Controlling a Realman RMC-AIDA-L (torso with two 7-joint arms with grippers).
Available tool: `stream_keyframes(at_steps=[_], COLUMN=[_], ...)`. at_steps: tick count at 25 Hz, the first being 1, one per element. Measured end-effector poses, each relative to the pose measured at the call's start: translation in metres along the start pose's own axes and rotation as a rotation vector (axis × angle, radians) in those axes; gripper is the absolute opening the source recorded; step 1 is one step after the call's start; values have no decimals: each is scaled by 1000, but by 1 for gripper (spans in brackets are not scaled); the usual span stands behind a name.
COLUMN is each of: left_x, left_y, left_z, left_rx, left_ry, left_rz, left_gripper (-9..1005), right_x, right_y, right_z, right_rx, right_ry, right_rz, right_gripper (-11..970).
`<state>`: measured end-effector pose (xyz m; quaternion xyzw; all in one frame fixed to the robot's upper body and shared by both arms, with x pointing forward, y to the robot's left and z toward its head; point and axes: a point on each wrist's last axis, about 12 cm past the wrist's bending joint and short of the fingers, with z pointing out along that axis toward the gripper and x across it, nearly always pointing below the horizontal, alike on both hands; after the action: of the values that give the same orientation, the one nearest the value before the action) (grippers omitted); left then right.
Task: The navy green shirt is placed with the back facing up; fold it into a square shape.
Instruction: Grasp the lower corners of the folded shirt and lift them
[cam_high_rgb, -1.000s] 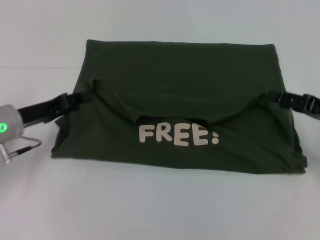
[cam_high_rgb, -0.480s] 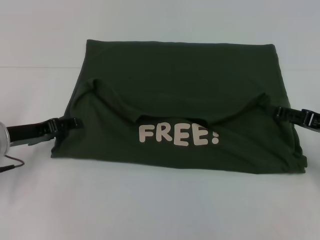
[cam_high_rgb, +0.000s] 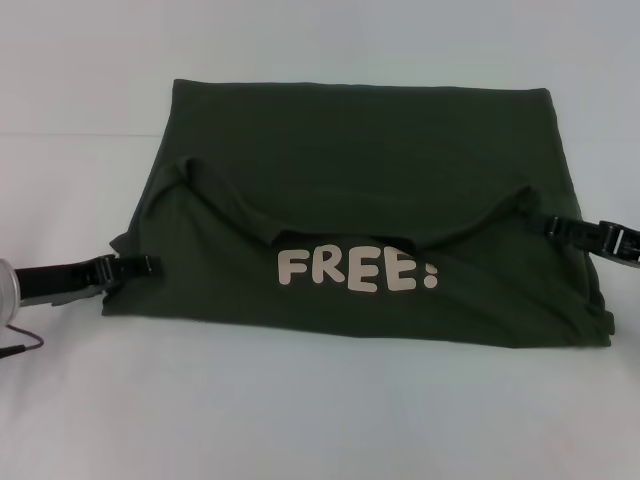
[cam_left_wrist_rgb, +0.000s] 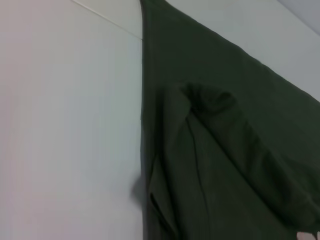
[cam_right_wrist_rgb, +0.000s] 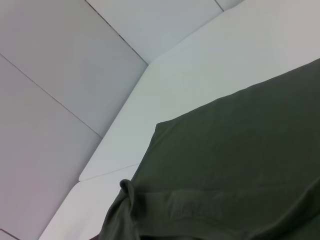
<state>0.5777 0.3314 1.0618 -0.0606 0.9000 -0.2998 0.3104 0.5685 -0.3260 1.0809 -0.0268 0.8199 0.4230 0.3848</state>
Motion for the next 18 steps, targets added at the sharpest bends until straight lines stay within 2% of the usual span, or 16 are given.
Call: stream_keyframes(at_steps=[5, 12, 18], left_x=[4, 7, 5], left_y=[-1, -9, -8], left_z=[2, 2, 2], left_rx=[-3, 44, 20], left_ry=[33, 81, 90], left_rz=[17, 37, 63], left_gripper=[759, 757, 755], right_x=[1, 3, 5], right_y=[0, 0, 2], right_z=[1, 1, 3], right_rx=[-3, -3, -9], right_ry=[3, 5, 16], right_rz=[1, 4, 3], right_gripper=[746, 744, 742])
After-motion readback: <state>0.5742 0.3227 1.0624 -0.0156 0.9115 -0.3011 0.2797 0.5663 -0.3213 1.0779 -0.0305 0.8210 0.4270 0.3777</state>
